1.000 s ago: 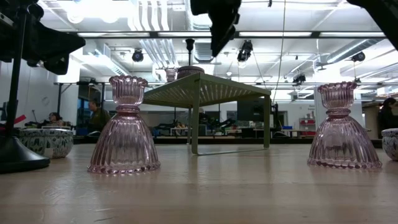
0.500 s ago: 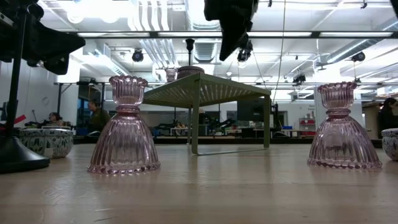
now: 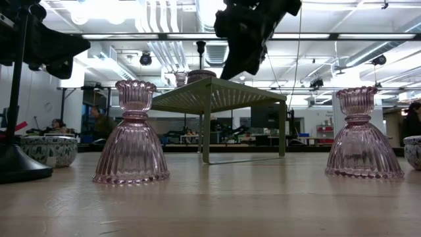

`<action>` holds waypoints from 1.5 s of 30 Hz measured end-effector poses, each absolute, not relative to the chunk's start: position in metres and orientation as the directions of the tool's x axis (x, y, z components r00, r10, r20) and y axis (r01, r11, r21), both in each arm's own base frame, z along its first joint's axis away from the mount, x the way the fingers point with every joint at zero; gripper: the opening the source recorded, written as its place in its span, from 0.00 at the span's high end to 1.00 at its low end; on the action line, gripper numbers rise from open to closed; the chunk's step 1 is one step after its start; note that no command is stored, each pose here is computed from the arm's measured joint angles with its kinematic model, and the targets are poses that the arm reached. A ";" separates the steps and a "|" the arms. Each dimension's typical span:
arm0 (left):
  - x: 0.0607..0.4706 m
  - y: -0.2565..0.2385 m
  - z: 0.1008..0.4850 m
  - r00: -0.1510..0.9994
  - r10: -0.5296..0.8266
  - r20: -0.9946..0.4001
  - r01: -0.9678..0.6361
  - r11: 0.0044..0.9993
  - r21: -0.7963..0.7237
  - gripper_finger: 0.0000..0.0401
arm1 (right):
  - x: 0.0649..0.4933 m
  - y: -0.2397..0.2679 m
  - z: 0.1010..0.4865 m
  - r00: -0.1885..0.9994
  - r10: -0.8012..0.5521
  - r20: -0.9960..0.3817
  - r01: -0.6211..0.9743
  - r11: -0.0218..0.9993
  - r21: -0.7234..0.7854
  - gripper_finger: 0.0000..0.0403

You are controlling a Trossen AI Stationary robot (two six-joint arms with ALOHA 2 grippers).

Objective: Pick & Place candle stick holders
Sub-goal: Put the pink scented candle on the shelf aligned with the pink glass candle holder

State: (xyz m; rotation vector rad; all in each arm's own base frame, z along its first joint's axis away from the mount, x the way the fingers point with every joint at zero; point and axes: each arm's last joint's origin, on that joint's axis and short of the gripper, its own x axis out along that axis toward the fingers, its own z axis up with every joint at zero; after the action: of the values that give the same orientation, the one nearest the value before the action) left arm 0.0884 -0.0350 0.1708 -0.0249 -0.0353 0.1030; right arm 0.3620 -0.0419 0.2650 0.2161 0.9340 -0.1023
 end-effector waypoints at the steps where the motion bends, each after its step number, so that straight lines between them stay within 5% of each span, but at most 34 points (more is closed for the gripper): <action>1: 0.088 -0.035 0.171 0.994 0.103 0.034 -0.102 0.994 -0.027 0.95 | 0.362 -0.042 0.264 0.599 0.007 -0.801 0.179 0.974 0.141 0.98; 22: 0.088 -0.035 0.171 0.994 0.103 0.034 -0.102 0.994 -0.027 0.95 | 0.375 -0.046 0.260 0.725 -0.015 -0.689 0.150 0.979 0.136 0.98; 45: 0.088 -0.035 0.171 0.994 0.103 0.034 -0.102 0.994 -0.027 0.95 | 0.381 -0.075 0.251 0.724 -0.161 -0.670 0.242 0.970 0.029 0.98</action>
State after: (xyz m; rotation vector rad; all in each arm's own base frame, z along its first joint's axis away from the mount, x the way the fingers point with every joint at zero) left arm 0.0884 -0.0350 0.1708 -0.0250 -0.0352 0.1028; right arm 0.3814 -0.0752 0.2512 0.1177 0.7278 -0.2230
